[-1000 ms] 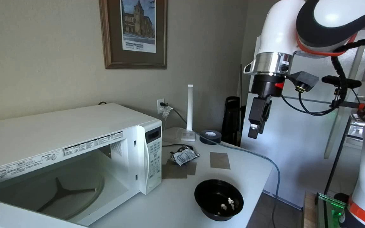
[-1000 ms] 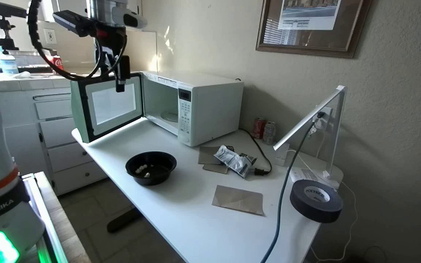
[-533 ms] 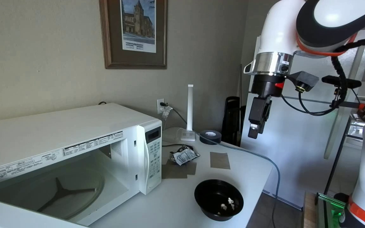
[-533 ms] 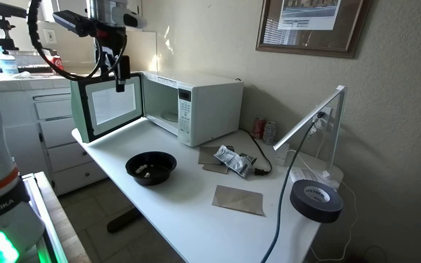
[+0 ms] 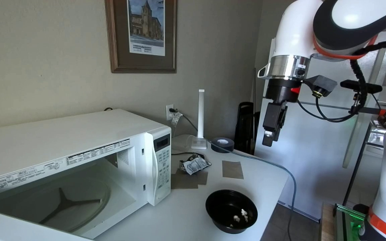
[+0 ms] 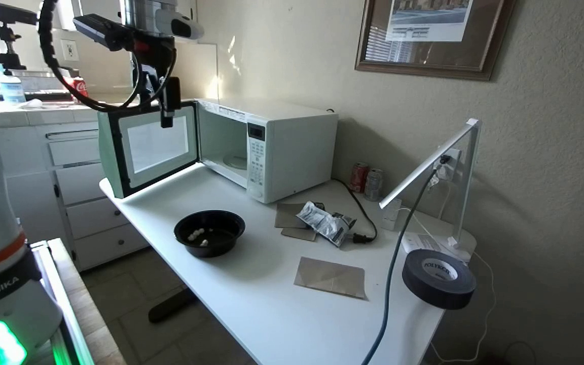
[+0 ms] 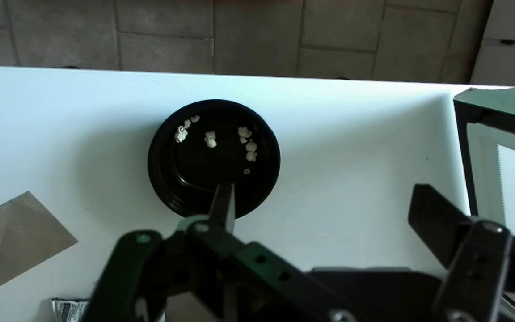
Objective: Pick up the black bowl and put it into the microwave
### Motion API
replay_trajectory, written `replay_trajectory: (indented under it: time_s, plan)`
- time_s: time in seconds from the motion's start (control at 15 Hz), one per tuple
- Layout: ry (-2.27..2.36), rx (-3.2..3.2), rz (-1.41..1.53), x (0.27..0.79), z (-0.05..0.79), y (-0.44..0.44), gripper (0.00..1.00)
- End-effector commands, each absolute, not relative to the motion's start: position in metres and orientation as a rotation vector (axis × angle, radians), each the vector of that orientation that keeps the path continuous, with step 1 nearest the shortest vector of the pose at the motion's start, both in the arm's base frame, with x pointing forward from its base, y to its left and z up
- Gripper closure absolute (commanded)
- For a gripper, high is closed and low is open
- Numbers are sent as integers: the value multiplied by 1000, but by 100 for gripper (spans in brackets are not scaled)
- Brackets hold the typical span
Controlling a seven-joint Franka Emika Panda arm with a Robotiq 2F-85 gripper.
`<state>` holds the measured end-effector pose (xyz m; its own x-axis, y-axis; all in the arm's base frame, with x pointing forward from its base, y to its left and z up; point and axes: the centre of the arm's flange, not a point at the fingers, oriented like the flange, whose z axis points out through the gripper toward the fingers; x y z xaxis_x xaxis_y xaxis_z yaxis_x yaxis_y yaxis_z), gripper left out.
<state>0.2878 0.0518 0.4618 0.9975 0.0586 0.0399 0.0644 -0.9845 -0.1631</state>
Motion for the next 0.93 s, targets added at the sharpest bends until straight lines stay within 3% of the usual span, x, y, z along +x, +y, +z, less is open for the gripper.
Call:
replay_trajectory:
  time_s: [0.0, 0.87]
  plan:
    - [-92, -2975, -52, 288, 462, 52, 0]
    - [-19, -2990, -43, 306, 446, 39, 0]
